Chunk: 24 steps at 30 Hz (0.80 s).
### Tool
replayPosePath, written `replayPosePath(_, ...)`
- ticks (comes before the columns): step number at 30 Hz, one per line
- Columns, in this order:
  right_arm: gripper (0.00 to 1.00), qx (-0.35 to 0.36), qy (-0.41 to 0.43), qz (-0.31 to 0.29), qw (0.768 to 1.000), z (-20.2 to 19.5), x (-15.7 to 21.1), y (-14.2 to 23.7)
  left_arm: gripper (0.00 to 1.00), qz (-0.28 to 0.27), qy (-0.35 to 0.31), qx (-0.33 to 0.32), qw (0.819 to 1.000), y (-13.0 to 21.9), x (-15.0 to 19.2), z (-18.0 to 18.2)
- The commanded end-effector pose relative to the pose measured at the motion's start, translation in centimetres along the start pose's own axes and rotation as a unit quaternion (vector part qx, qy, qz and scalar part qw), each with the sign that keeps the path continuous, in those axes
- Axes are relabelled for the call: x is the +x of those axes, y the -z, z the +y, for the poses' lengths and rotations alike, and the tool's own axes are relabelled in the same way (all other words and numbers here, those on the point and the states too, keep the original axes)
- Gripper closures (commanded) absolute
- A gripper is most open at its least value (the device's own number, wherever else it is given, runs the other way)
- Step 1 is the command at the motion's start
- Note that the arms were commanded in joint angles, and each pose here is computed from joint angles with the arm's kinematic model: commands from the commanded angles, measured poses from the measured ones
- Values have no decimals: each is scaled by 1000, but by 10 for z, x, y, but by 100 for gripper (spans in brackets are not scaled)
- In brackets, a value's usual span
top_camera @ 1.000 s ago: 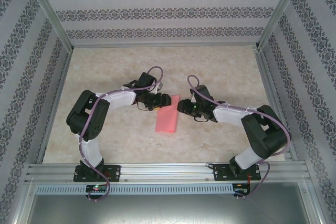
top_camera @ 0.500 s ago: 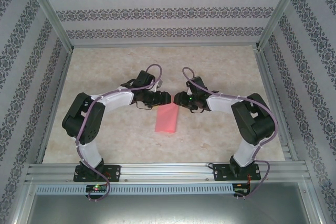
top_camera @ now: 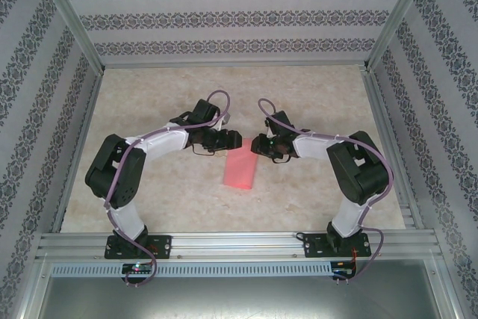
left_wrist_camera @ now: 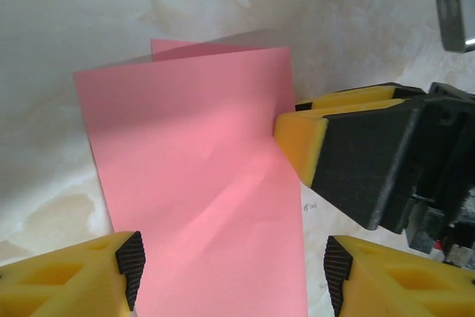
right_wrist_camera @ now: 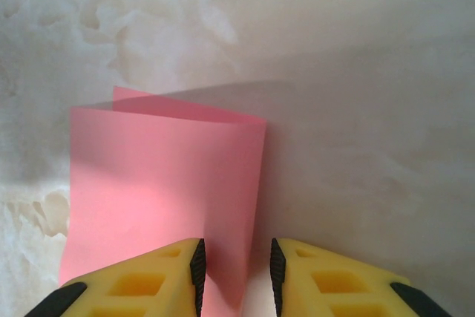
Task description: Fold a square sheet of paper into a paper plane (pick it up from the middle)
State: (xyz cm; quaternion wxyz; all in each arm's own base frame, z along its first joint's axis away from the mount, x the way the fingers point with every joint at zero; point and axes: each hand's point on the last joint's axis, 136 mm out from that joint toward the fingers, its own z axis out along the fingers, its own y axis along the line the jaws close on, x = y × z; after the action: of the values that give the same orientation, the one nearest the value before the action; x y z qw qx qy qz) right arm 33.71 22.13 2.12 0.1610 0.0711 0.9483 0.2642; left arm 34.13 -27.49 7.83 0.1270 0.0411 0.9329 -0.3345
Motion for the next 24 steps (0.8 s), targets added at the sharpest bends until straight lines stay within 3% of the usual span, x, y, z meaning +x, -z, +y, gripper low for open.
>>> replayPosePath(1,68,29,0,-2,1000,-22,6,7,32,11,-10,-6,1000,-7,-1,0)
replayPosePath(16,75,9,-16,-8,1000,-32,5,10,34,16,-7,13,1000,-19,-11,-13)
replayPosePath(24,74,-5,-12,-22,1000,-26,-2,22,57,24,-11,39,999,-16,-12,-33)
